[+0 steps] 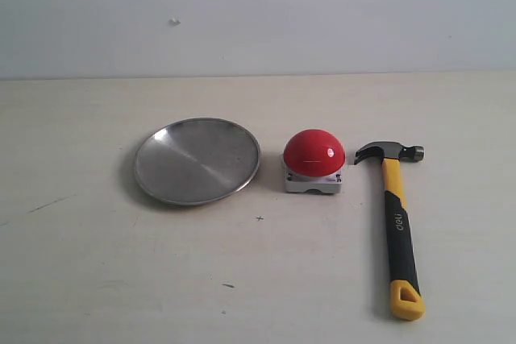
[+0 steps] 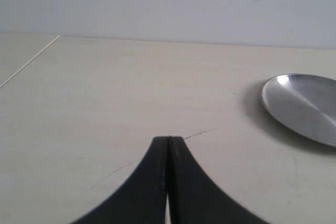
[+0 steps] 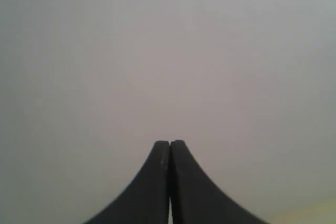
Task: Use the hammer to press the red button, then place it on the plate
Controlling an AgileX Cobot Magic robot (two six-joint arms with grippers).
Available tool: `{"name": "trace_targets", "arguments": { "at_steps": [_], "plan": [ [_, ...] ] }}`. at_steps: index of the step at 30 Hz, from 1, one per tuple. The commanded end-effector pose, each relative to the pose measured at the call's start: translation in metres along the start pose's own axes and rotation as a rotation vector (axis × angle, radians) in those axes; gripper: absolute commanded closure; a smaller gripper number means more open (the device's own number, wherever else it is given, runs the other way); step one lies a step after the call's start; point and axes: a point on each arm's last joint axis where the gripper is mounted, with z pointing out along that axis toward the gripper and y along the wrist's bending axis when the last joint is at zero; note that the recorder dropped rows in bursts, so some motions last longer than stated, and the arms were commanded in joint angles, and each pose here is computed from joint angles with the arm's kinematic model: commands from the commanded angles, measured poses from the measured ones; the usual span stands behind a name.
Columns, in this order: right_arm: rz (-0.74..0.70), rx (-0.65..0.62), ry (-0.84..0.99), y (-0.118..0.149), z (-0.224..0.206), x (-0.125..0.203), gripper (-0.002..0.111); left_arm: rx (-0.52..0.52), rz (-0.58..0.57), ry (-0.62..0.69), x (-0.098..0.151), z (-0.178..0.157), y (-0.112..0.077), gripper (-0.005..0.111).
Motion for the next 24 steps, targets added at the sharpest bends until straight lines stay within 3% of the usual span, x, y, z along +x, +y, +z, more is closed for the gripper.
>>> {"name": "trace_targets", "arguments": {
  "at_steps": [1,2,3,7,11,17,21,24],
  "plan": [
    [-0.052,0.2,0.554,-0.013,0.081,0.036,0.108,-0.004,0.003,-0.007,0.0,0.0,0.0,0.107],
    [-0.093,0.218,0.656,-0.016,0.093,0.045,0.108,-0.004,0.003,-0.007,0.0,0.0,0.0,0.107],
    [-0.166,0.227,0.903,-0.018,0.12,0.068,0.108,-0.004,0.003,-0.007,0.0,0.0,0.0,0.107],
    [-0.224,0.148,1.28,-0.005,0.16,0.123,0.108,-0.004,0.003,-0.007,0.0,0.0,0.0,0.107],
    [-0.258,0.189,1.369,0.007,0.187,0.169,0.108,-0.004,0.003,-0.007,0.0,0.0,0.0,0.107],
    [-0.216,0.244,1.406,-0.001,0.211,0.204,0.099,-0.004,0.003,-0.007,0.0,0.0,0.0,0.107],
    [-0.217,0.278,1.5,-0.006,0.223,0.224,0.088,-0.004,0.003,-0.007,0.0,0.0,0.0,0.107],
    [-0.211,0.322,1.581,-0.01,0.227,0.237,0.068,-0.004,0.003,-0.007,0.0,0.0,0.0,0.107]
  ]
}}
